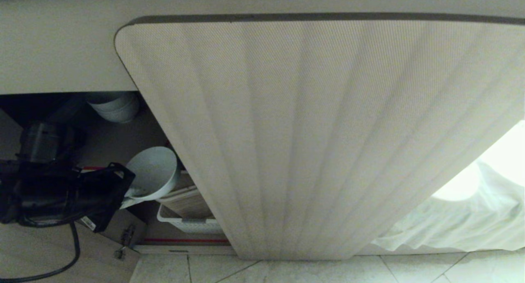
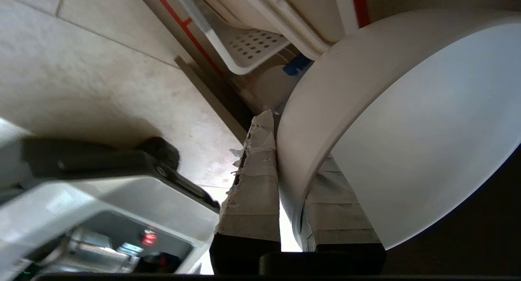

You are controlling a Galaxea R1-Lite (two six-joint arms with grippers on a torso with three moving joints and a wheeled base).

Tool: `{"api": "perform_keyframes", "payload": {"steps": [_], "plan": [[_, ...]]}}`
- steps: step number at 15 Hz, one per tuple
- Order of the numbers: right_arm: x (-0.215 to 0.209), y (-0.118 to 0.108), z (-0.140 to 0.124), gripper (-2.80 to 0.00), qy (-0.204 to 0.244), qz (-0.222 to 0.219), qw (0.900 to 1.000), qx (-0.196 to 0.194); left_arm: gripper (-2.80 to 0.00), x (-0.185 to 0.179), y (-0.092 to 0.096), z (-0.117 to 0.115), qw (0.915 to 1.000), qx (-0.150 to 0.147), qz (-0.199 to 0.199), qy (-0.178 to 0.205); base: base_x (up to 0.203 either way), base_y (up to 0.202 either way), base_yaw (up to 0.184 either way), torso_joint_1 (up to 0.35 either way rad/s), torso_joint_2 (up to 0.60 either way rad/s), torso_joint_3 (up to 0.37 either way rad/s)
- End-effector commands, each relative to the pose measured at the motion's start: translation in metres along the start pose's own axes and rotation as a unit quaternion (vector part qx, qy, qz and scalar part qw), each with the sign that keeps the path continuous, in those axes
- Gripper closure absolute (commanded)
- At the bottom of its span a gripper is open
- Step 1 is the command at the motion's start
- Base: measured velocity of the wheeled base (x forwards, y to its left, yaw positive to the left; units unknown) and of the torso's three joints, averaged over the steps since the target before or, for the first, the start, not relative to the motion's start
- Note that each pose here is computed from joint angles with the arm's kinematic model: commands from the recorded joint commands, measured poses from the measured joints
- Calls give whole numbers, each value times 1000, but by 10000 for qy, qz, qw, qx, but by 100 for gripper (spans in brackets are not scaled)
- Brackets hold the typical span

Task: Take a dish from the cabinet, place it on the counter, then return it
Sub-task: Put it back into the cabinet

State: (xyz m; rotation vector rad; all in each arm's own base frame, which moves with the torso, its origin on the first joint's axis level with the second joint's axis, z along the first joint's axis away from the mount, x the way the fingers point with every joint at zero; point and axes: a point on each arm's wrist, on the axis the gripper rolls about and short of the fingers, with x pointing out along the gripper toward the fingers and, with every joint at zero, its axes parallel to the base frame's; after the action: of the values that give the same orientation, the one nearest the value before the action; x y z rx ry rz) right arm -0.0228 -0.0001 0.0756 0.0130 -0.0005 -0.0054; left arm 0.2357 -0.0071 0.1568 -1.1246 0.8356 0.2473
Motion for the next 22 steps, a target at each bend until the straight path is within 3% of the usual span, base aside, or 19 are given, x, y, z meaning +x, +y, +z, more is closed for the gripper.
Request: {"api": "perform_keyframes", "payload": {"steps": [1, 3, 6, 10, 22], "plan": [[0, 0, 0, 0, -5, 4, 10000, 4, 0, 15, 5, 9, 9999, 43, 160, 43, 0, 0, 0, 0, 0, 0], [0, 0, 0, 0, -6, 3, 10000, 4, 0, 18, 5, 21, 9999, 129, 67, 80, 0, 0, 0, 0, 0, 0], [0, 0, 0, 0, -5, 4, 10000, -3, 0, 25, 9, 33, 9978, 636, 39, 202, 0, 0, 0, 0, 0, 0], [0, 0, 0, 0, 2, 4, 10000, -3, 0, 26, 1, 43, 9971, 674, -217, 287, 0, 0, 0, 0, 0, 0], [0, 0, 0, 0, -6, -2, 10000, 4, 0, 60, -26, 72, 9955, 776, -347, 424, 0, 0, 0, 0, 0, 0]]}}
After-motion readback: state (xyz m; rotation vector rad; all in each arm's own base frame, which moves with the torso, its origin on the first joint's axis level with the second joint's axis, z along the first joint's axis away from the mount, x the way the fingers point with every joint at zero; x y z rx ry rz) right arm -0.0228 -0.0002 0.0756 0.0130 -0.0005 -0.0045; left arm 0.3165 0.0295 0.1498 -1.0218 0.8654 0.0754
